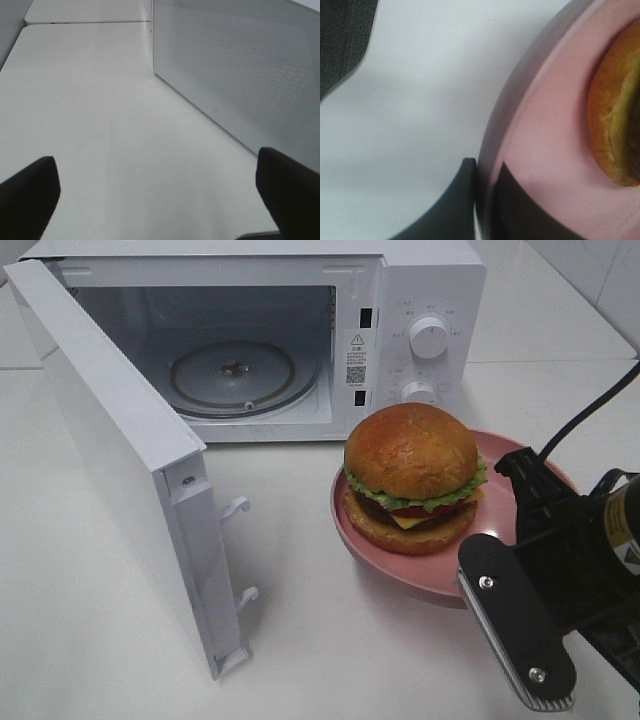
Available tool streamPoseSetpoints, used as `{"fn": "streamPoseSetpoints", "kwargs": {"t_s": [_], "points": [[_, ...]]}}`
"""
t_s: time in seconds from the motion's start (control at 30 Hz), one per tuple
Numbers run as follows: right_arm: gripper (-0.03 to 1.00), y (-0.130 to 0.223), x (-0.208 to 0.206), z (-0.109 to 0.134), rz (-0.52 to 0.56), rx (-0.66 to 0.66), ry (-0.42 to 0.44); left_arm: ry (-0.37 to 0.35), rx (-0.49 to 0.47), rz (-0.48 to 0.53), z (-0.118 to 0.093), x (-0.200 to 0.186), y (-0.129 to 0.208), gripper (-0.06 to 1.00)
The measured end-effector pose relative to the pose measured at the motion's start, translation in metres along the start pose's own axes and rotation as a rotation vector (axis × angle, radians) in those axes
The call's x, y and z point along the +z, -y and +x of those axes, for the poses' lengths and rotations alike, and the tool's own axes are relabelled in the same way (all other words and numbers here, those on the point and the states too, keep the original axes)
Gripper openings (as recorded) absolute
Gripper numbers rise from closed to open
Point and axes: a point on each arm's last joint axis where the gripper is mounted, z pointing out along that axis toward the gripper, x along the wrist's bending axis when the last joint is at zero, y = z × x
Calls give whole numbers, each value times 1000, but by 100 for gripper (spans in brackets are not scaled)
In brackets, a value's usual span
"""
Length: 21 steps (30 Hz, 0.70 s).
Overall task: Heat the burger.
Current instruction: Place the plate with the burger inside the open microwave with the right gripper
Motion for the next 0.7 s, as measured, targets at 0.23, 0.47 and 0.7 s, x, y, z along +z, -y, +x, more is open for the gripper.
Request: {"fn": "streamPoseSetpoints", "kwargs": {"t_s": [0.23,0.47,0.7], "points": [[4,1,-1,-16,-38,-44,0,0,0,0,0,0,0,99],[4,-7,8,-35,-63,-89,2,0,0,0,0,0,0,99],[4,-15,15,-49,-77,-136,25,0,0,0,0,0,0,99]]}}
